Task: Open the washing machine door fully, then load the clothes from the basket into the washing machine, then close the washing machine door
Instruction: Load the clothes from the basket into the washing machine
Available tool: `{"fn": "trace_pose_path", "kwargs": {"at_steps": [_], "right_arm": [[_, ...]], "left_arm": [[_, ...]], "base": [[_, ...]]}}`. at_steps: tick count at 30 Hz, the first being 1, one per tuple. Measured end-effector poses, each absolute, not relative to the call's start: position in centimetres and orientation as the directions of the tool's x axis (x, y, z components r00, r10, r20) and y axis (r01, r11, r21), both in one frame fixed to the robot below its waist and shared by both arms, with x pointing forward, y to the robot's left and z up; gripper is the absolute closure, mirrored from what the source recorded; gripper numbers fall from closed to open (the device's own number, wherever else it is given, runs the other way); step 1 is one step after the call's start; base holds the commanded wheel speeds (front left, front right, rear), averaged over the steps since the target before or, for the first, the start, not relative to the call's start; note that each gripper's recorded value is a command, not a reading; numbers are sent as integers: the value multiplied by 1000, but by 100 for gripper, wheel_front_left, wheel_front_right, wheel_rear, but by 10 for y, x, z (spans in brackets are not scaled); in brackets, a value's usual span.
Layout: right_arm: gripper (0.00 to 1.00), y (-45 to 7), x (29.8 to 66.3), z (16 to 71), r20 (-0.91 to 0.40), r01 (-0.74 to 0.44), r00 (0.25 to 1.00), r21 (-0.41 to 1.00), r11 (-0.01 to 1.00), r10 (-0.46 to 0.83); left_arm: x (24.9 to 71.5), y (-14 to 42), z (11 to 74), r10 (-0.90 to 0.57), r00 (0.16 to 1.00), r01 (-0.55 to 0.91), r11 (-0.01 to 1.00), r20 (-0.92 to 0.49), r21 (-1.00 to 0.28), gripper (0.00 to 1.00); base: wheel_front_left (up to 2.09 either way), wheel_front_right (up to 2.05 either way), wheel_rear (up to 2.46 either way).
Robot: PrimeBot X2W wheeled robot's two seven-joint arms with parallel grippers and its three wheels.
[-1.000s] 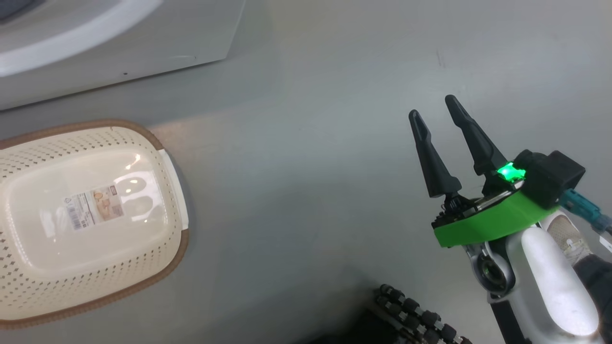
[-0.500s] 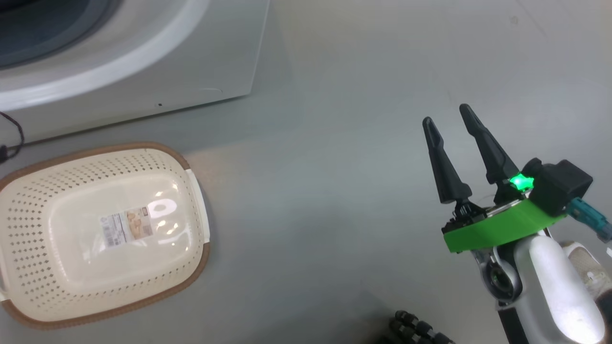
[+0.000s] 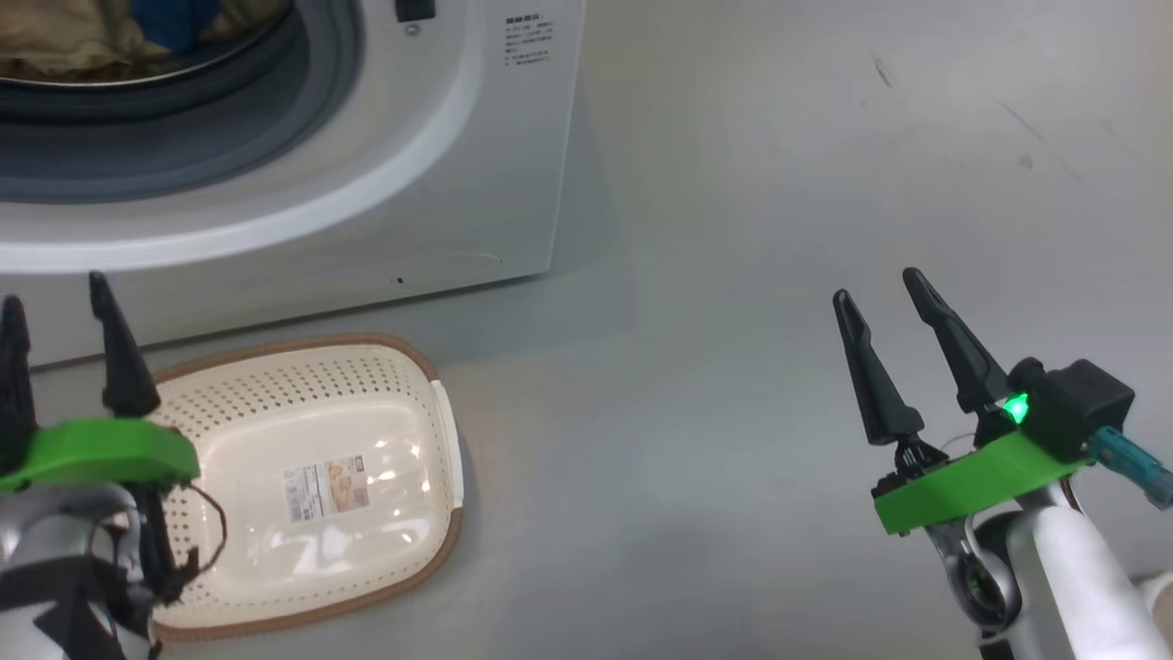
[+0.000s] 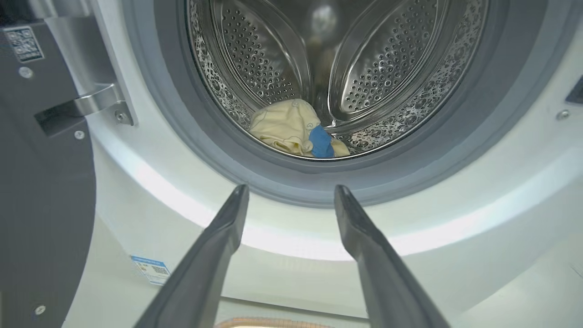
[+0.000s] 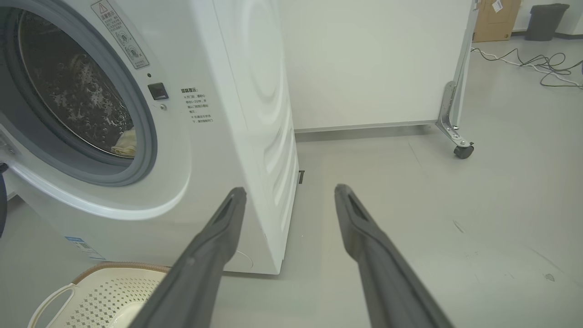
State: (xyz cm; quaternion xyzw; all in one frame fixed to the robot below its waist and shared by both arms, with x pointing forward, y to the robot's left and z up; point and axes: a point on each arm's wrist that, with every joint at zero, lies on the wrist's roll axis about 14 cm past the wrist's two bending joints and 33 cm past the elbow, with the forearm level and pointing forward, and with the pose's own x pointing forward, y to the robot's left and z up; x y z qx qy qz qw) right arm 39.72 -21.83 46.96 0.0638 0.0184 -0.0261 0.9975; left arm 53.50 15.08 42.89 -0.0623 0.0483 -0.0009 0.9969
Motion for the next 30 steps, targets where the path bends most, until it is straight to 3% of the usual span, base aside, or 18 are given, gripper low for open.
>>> {"fn": "trace_pose_path", "kwargs": {"at_steps": [13,30], "right_arm": [[0,-200,380,494,-19,-27,999,104,994,29],[0,-187,362,520,22,-76,997,73,994,75]], "left_arm": [[446,150,461,-27,998,19,992,-64,-124,0],[383,163,495,1,1000,0,994,11,-108,0]], "base": [[0,0,0],[0,0,0]]}}
